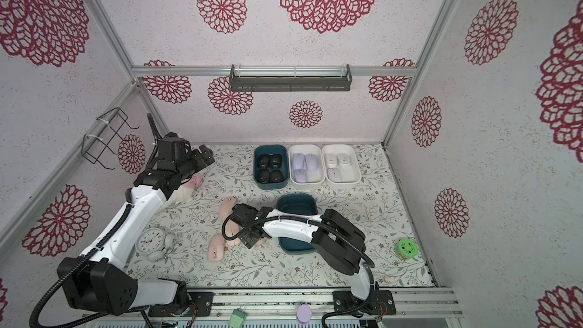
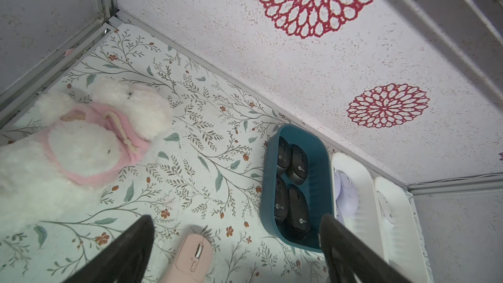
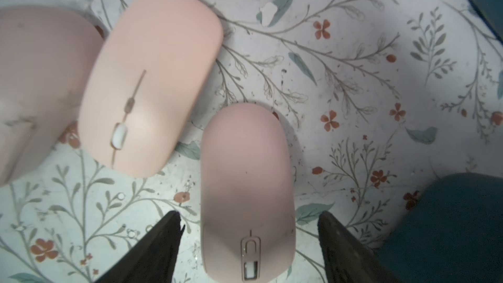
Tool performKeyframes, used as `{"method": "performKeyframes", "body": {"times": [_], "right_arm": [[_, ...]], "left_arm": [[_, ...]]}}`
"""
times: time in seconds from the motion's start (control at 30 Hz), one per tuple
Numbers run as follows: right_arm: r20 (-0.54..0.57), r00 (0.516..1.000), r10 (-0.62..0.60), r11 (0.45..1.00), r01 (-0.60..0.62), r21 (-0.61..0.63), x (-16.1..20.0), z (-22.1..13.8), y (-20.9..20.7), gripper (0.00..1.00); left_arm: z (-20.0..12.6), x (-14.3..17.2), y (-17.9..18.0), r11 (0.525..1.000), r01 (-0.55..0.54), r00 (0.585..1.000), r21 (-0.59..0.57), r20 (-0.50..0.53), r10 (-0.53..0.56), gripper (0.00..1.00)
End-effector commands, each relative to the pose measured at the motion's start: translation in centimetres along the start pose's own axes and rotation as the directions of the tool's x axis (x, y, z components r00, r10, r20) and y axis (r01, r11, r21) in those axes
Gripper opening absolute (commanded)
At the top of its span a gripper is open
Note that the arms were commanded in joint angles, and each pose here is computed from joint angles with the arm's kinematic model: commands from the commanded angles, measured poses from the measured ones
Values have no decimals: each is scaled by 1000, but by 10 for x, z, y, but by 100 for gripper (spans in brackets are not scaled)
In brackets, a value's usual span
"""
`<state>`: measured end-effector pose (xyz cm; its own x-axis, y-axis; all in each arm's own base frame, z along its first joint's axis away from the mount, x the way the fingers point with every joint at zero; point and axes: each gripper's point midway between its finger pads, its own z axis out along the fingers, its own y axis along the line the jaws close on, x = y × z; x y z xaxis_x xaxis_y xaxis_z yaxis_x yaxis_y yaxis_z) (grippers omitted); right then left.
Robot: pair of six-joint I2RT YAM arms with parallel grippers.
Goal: Place the mice by color into the storage box
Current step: Adjust the mouse at the center of the board.
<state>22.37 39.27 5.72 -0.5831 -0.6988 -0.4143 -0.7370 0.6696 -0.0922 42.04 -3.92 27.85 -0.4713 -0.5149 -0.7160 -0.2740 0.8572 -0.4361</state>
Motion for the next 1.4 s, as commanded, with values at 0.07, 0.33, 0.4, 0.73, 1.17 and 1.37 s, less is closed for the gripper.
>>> {"method": "performKeyframes", "body": {"times": [0.07,0.33,0.4,0.73,1.17,1.37], "right_arm": [[-65,996,-63,988,71,138,21,-7,-26,78],[-66,994,-93,943,109,316,15,-9,-59,76],[-66,994,-87,931,105,349,11,-7,-67,75],[8,996,-89,845,72,529,-32,-1,-100,75],[297,952,75,874,-206,440,-97,-19,-87,82],[278,954,110,864,-230,448,-107,11,-90,88]], "left_arm": [[-1,-4,-1,1000,21,1000,19,14,-22,97],[7,3,-3,999,28,999,31,-19,-27,97],[8,4,-3,999,27,999,29,-22,-27,97],[10,7,-6,998,32,999,51,-42,-30,97],[7,7,-8,997,38,999,63,-38,-36,97],[7,6,-7,998,34,999,60,-33,-32,97]]}}
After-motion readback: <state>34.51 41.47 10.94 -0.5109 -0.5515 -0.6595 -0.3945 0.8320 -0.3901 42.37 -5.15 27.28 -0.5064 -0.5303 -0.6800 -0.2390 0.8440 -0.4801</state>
